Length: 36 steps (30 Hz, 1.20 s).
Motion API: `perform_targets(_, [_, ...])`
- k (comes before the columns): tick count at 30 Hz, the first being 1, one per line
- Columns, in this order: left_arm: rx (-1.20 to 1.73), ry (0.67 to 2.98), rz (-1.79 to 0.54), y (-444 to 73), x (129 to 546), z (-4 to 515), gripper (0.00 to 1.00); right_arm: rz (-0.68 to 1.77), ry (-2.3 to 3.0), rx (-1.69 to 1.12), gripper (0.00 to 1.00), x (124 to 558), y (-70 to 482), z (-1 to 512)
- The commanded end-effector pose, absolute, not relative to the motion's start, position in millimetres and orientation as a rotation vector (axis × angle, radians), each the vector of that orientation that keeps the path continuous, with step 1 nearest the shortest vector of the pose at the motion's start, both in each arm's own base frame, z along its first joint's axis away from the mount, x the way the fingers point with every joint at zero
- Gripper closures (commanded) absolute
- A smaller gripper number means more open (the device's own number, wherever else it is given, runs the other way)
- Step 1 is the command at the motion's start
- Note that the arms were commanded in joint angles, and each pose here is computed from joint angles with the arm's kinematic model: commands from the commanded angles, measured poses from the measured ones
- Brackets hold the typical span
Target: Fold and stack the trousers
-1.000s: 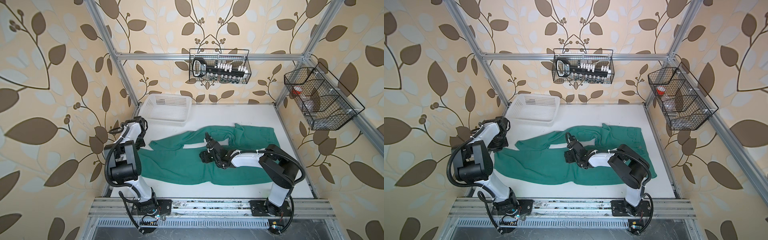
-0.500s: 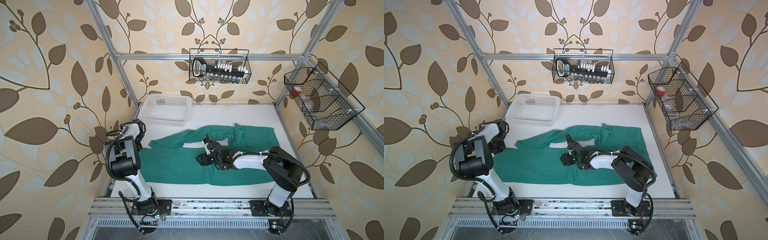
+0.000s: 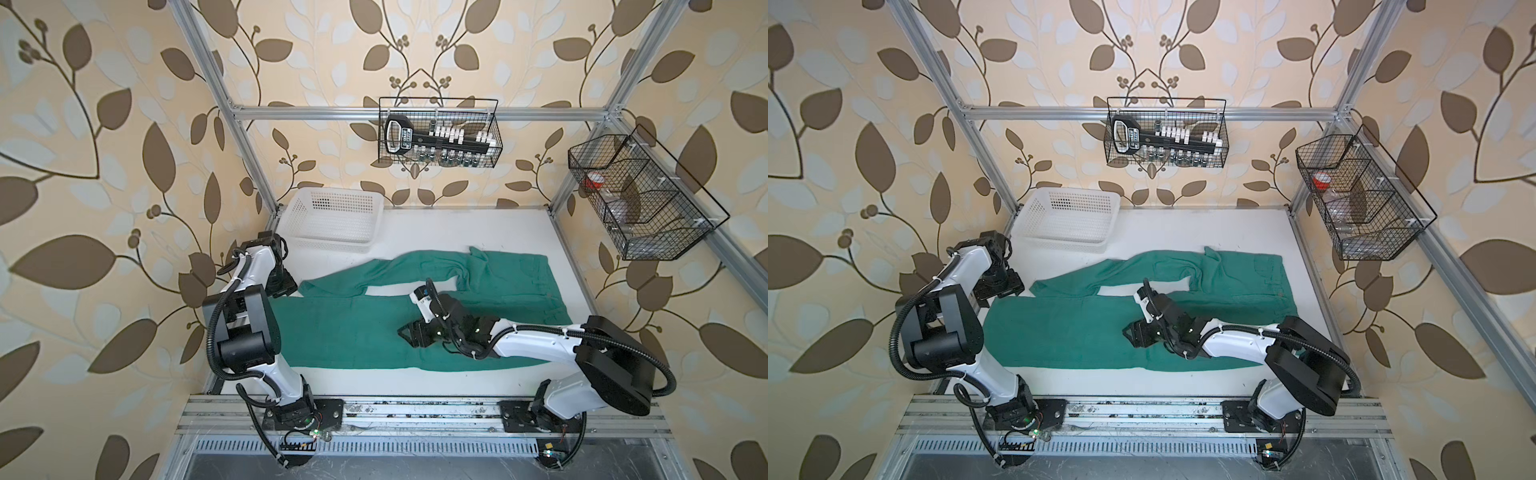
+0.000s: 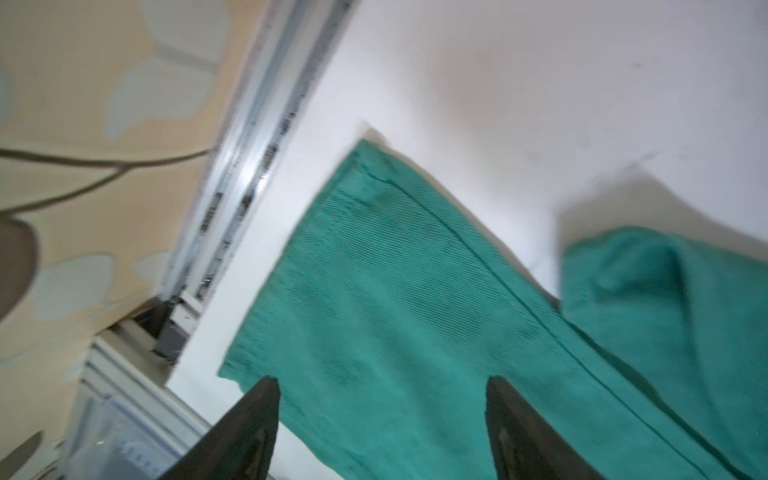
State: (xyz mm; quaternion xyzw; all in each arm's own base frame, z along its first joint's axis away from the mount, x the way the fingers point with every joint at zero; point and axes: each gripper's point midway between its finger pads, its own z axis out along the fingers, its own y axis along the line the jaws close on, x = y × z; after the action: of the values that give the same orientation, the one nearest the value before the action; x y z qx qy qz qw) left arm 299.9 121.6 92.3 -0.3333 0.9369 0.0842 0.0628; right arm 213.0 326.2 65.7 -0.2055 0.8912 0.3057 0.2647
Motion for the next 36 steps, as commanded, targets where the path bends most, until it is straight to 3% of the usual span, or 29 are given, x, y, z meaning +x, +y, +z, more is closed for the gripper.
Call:
perform_targets(1, [-1.028,2.765,-0.117,76,325,104,0.2,0.775,2.421,-0.591,0.27,200,324,51])
perform_targets(6, [-1.165,2.668,-0.304,54,343,85,0.2,0.707,2.461,-0.665,0.27,181,321,23])
perform_targets(12, [-1.432,2.429,-0.31,67,365,73,0.22,0.693,2.452,-0.765,0.27,166,333,18])
perform_targets(20, [-1.579,2.313,-0.288,81,388,62,0.25,0.788,2.387,-0.714,0.27,176,336,58])
perform_targets(28, [-1.639,2.326,-0.275,83,397,43,0.44,0.88,2.319,-0.579,0.27,210,315,105])
perform_targets(36, [-1.594,2.363,-0.196,92,401,45,0.57,0.901,2.309,-0.519,0.27,228,297,117])
